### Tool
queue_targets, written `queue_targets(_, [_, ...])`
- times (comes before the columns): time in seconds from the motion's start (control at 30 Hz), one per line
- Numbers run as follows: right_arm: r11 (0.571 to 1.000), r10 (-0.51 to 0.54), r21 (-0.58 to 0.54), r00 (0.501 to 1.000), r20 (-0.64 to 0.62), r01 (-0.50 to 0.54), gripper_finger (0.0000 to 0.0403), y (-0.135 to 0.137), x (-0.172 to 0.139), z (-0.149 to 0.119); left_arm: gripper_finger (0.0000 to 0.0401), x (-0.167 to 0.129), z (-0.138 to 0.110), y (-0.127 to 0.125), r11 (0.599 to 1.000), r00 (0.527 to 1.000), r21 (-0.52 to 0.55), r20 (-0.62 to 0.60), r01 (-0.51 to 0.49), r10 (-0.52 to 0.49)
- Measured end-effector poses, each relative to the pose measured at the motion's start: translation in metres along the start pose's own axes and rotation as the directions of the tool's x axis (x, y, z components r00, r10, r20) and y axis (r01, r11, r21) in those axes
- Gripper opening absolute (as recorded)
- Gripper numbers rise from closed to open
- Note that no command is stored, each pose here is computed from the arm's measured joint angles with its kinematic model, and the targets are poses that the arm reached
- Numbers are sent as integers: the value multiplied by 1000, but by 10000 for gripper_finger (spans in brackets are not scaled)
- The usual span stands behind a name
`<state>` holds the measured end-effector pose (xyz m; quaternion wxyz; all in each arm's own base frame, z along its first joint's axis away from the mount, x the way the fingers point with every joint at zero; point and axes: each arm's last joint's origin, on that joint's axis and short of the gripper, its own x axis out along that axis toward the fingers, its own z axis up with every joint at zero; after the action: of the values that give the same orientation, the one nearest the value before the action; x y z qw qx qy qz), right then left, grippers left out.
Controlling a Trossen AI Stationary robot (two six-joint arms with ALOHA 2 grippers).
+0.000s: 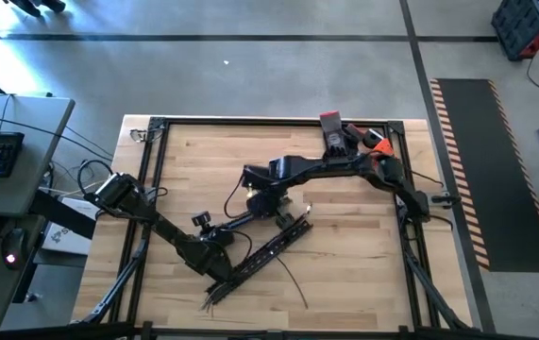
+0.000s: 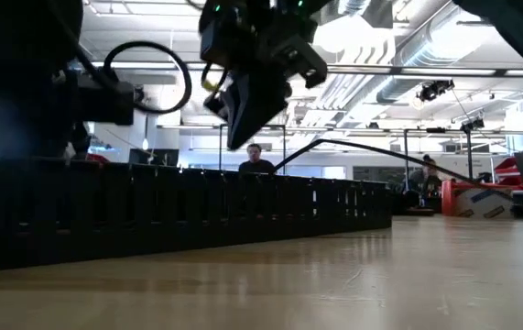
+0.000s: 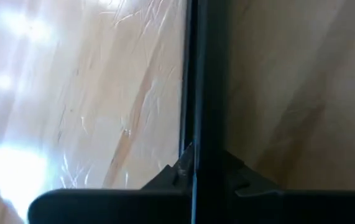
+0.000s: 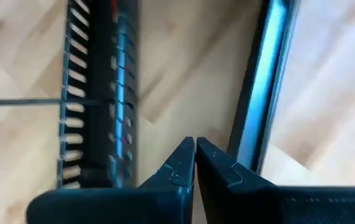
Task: Ziptie cables
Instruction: Close the black cable duct with the black cable duct cover
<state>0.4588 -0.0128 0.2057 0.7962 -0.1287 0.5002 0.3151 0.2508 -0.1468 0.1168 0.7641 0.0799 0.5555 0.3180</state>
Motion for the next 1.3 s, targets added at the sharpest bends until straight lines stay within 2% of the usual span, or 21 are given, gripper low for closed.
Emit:
queue_targets(0.1, [996, -82, -15, 997, -5, 82, 1, 5, -24, 4, 0, -8, 3, 4, 999, 999, -23, 4, 42, -42])
queue_targets(0.27, [970, -239, -41, 971, 16, 240, 1, 23, -83, 11, 0, -27, 10, 17, 991, 993, -72, 34, 114, -112])
queue_targets(0.43, [939, -344, 5, 939, 21, 344, 0, 43, -141, 5, 0, -41, 20, 39, 967, 979, -161, 85, 196, -184])
queue_targets(0.57, [931, -360, 61, 933, 20, 359, 0, 64, -177, -5, 0, -36, 28, 58, 915, 955, -277, 113, 295, -273])
queue_targets(0.67, [934, -348, 92, 937, 5, 346, 0, 77, -191, -10, 0, -19, 33, 69, 841, 911, -353, 125, 410, -392])
queue_targets(0.83, [941, -312, 129, 949, -35, 314, 0, 91, -197, -14, 0, 22, 32, 77, 652, 782, -449, 209, 611, -588])
queue_targets(0.93, [952, -271, 134, 961, -58, 277, 0, 96, -191, -16, 0, 42, 25, 82, 587, 743, -478, 260, 654, -617])
queue_targets(1.0, [964, -222, 137, 973, -65, 229, 0, 98, -183, -21, 0, 51, 18, 86, 581, 749, -494, 269, 647, -606])
queue_targets(1.13, [980, -116, 147, 986, -117, 133, 0, 100, -154, -42, 6, 60, 10, 90, 600, 777, -513, 258, 614, -574])
queue_targets(1.3, [981, -120, 136, 985, -124, 136, 0, 101, -122, -73, 57, 62, 9, 91, 601, 771, -502, 255, 622, -584])
